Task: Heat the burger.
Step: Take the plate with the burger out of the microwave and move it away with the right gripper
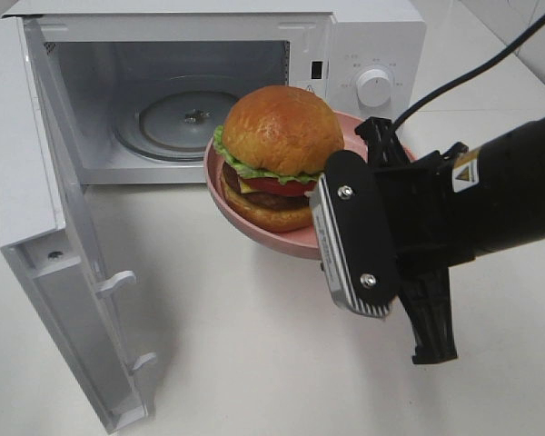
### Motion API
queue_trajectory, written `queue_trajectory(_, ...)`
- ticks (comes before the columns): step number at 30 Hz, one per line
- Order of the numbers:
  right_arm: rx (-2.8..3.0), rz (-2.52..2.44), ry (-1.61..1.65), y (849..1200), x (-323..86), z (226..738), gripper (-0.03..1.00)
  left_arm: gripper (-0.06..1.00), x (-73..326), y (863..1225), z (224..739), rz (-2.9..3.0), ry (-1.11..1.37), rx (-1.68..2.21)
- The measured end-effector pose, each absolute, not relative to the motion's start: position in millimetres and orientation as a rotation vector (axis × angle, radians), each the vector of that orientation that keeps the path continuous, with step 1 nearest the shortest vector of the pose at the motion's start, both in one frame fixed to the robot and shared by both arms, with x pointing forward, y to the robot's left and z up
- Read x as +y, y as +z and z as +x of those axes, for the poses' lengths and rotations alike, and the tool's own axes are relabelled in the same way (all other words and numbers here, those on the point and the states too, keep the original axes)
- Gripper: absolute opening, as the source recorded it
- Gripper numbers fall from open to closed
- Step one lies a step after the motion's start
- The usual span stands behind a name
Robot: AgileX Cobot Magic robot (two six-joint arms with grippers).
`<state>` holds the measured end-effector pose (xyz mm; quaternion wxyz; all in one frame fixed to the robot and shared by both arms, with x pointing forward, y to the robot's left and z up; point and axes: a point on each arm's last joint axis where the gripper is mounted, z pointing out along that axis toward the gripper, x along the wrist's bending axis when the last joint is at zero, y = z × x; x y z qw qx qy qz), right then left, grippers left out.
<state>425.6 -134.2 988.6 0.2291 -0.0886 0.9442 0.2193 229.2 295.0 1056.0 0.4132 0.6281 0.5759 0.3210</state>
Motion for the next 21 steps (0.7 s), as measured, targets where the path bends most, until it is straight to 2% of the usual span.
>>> queue_trajectory(21, 2.605, -0.018, 0.425, 1003.3, -184.8, 387.6, 0.06, 0.98, 295.0, 1056.0, 229.2, 1.579, 0.807, 1.448)
